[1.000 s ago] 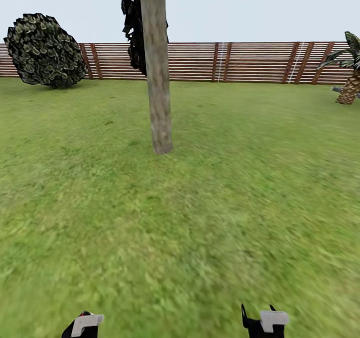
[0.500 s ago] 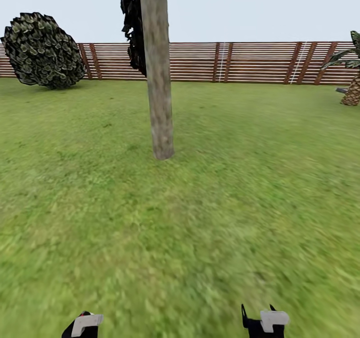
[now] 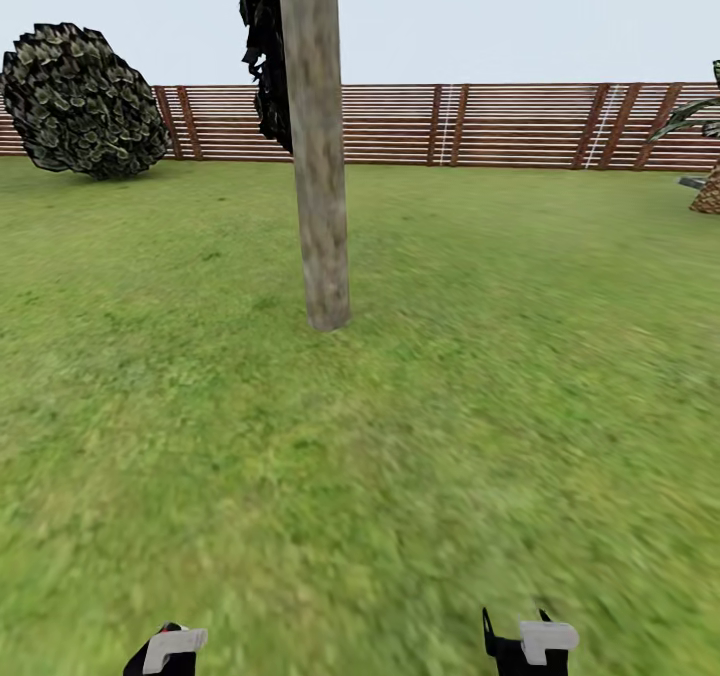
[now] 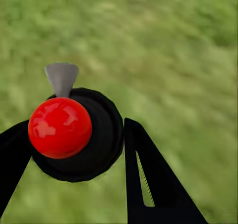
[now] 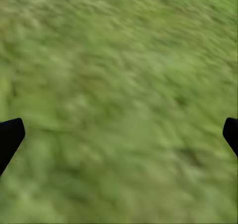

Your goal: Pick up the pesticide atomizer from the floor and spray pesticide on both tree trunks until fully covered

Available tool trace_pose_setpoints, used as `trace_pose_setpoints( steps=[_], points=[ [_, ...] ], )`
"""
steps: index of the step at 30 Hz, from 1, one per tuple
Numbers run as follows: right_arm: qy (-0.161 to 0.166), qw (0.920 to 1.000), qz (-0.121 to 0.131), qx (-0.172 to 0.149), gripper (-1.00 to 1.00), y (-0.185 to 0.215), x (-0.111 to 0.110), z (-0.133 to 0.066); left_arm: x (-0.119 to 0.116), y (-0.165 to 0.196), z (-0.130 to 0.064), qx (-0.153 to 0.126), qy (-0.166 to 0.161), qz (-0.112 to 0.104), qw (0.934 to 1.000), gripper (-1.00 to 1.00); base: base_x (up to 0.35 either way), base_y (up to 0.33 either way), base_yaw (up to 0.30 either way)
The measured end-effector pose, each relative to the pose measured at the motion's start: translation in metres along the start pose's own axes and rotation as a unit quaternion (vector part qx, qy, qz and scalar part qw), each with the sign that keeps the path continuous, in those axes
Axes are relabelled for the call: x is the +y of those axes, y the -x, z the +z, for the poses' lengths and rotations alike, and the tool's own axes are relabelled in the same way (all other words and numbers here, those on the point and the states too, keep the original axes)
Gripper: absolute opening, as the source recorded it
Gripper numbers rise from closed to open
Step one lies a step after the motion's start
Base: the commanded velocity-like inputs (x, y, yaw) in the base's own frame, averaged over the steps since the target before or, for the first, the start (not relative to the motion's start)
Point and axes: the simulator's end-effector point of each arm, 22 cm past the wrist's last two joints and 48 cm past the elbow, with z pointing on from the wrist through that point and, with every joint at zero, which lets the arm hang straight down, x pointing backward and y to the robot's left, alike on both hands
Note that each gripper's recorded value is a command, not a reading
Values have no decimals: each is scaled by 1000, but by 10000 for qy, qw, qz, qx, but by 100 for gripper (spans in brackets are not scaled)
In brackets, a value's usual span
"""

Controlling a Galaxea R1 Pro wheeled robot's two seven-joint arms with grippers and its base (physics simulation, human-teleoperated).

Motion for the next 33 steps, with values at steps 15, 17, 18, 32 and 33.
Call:
trace_pose_setpoints(
  steps=[15, 17, 18, 32, 33],
  points=[
    [-3, 10000, -5, -2, 100, 0, -1, 0, 0, 0, 0, -6, 1, -2, 10000, -100, 334, 60, 0],
    [-3, 10000, -5, -4, 100, 0, -1, 0, 0, 0, 0, -7, 1, -3, 10000, -100, 334, 68, 0],
    [-3, 10000, -5, -3, 100, 0, -1, 0, 0, 0, 0, -7, 1, -2, 10000, -100, 334, 61, 0],
    [8, 10000, -8, 71, 100, -6, 1, 0, 0, -6, 0, 62, -1, 9, 10000, -100, 334, 63, 0],
    [8, 10000, -9, 77, 100, -7, 1, 0, 0, -7, 0, 70, -1, 10, 10000, -100, 334, 52, 0]
  ],
)
